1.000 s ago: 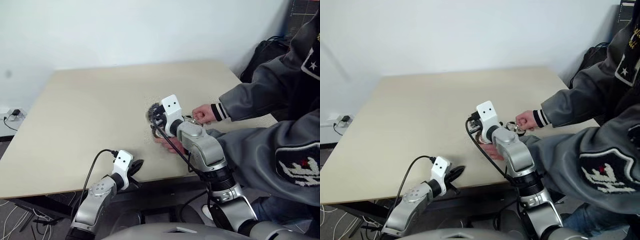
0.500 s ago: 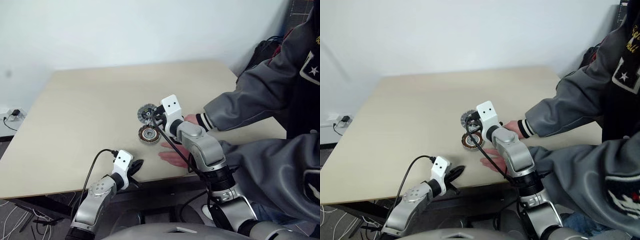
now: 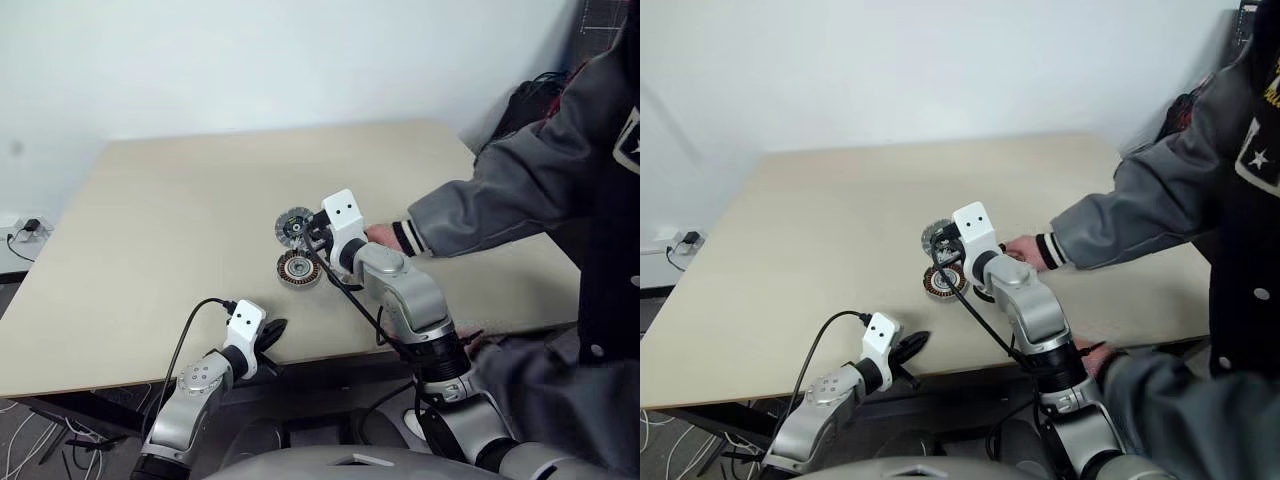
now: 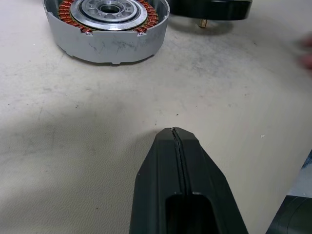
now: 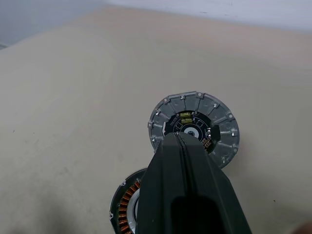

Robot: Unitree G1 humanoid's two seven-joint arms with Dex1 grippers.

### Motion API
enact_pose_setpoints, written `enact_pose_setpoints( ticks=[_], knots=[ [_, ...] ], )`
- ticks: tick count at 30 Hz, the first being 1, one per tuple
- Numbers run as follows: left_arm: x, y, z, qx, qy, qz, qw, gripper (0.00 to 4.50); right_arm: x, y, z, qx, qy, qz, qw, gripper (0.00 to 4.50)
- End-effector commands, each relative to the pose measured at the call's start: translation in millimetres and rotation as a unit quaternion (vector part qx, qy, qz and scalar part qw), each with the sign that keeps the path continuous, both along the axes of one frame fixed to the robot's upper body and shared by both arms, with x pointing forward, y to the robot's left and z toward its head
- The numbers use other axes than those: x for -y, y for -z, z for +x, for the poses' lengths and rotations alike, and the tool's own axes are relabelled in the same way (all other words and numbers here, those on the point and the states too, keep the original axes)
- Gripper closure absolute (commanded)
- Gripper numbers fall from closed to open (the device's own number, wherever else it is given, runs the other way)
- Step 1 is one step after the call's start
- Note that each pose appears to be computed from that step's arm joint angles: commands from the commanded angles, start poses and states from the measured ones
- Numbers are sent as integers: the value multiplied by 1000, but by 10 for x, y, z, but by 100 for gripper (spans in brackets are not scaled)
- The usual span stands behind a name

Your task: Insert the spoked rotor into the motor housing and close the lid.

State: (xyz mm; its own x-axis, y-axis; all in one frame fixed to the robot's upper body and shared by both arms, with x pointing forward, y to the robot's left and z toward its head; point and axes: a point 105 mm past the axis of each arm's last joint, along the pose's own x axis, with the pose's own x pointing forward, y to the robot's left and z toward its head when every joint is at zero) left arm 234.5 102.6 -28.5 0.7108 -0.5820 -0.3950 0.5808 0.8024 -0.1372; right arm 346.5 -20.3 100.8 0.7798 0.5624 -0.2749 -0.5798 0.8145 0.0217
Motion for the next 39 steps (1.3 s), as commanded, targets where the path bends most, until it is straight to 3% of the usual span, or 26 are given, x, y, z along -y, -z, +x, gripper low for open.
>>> enact_pose_setpoints(
  ticks=[1, 7, 14, 17, 29, 34, 39],
  knots=[
    [11, -84, 42, 21, 5, -3, 1000, 450, -12, -192, 18, 29, -1, 17, 999, 449],
    [12, -85, 41, 21, 7, -2, 1000, 450, 46, -195, 35, 33, 8, 14, 999, 449],
    [23, -82, 36, 20, 9, -3, 1000, 450, 418, -149, 92, 26, 67, 15, 997, 449],
    [32, -82, 34, 19, 12, -4, 1000, 450, 615, -109, 89, 17, 99, 20, 995, 395],
    [69, -87, 29, 17, 24, -7, 1000, 450, 1223, 200, -115, -43, 196, 15, 979, 4],
    [66, -92, 29, 19, 25, -7, 999, 450, 1205, 496, -362, -180, 217, 121, 952, 4],
    [59, -100, 31, 21, 25, -6, 999, 450, 1104, 588, -492, -282, 229, 252, 897, 4]
  ],
)
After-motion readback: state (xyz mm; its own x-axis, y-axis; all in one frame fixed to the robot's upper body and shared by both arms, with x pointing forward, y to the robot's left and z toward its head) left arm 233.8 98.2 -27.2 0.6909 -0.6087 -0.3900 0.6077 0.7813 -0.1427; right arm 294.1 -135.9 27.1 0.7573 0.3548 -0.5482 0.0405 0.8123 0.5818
